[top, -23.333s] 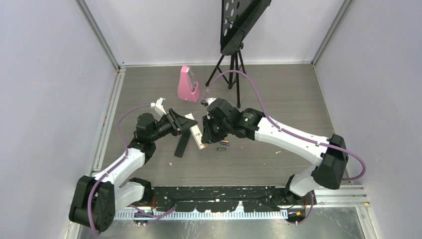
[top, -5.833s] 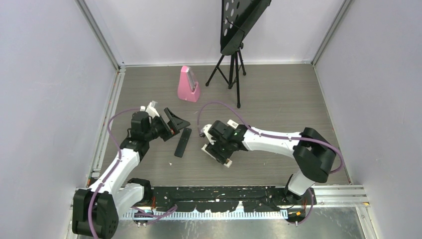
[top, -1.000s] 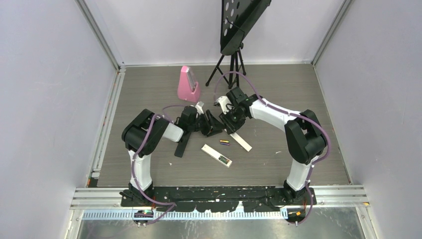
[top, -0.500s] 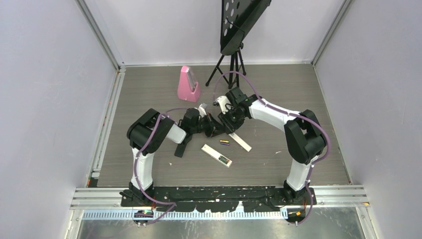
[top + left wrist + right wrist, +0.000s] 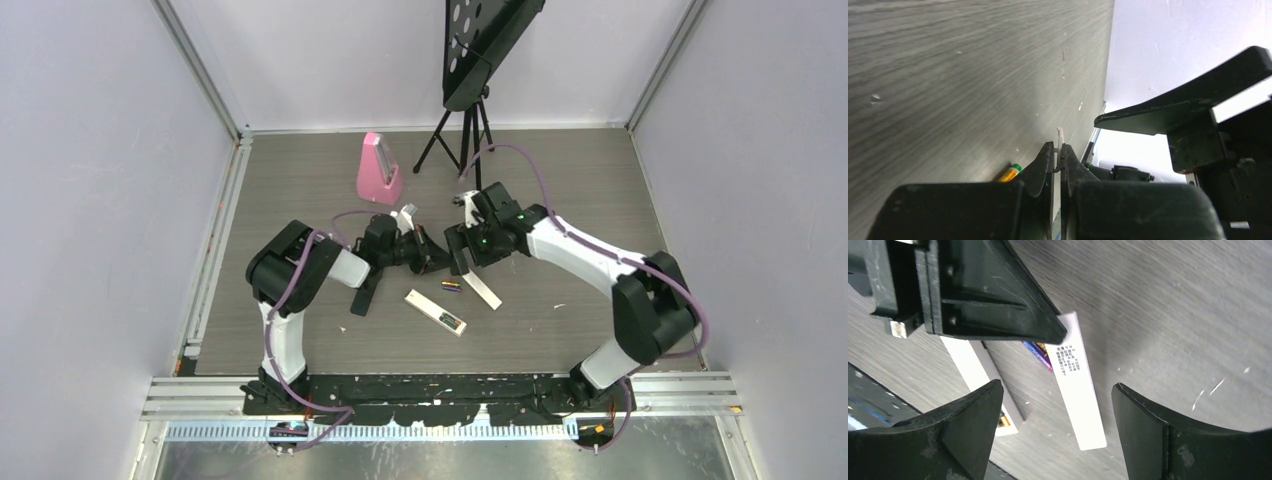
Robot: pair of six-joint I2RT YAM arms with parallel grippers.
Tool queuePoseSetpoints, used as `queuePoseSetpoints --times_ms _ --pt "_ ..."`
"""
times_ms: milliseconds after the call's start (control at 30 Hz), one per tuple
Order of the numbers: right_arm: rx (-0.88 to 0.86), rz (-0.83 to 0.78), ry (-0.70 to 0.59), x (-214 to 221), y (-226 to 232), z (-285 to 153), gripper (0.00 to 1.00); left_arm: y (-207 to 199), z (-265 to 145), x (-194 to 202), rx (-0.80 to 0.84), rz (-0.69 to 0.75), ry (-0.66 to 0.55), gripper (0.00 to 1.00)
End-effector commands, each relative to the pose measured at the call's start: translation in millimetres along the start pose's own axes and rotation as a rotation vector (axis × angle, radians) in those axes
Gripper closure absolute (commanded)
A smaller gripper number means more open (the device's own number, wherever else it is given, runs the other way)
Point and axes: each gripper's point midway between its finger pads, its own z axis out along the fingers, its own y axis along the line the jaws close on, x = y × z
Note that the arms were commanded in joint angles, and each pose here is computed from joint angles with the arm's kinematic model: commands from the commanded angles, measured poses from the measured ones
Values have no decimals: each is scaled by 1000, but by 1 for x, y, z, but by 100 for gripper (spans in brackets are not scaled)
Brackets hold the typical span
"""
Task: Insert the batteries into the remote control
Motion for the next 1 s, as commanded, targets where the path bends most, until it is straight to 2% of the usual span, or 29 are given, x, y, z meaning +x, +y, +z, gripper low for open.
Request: queuePoseSetpoints --times_ms 0,133,300,467,633,800,967 --pt "35 351 -195 -18 7 -19 15 -28 -24 -6 77 101 12 100" --pt "-30 726 -358 -12 12 -28 15 -44 -43 -12 117 88 -17 100" --pt "-160 973 -553 -11 16 -61 13 -63 -64 -14 152 76 -41 100" --pt "-263 1078 -614 -12 24 -80 13 -77 -84 -21 202 27 -97 100" --pt "-380 1157 -712 -22 26 -98 23 -89 -95 -23 247 -11 -136 100" --pt "-413 1146 -662 -26 37 -99 32 -95 -105 -35 278 -44 -205 100" --pt "-357 1138 -631 -21 33 -90 23 -100 -114 -44 290 -51 -258 100"
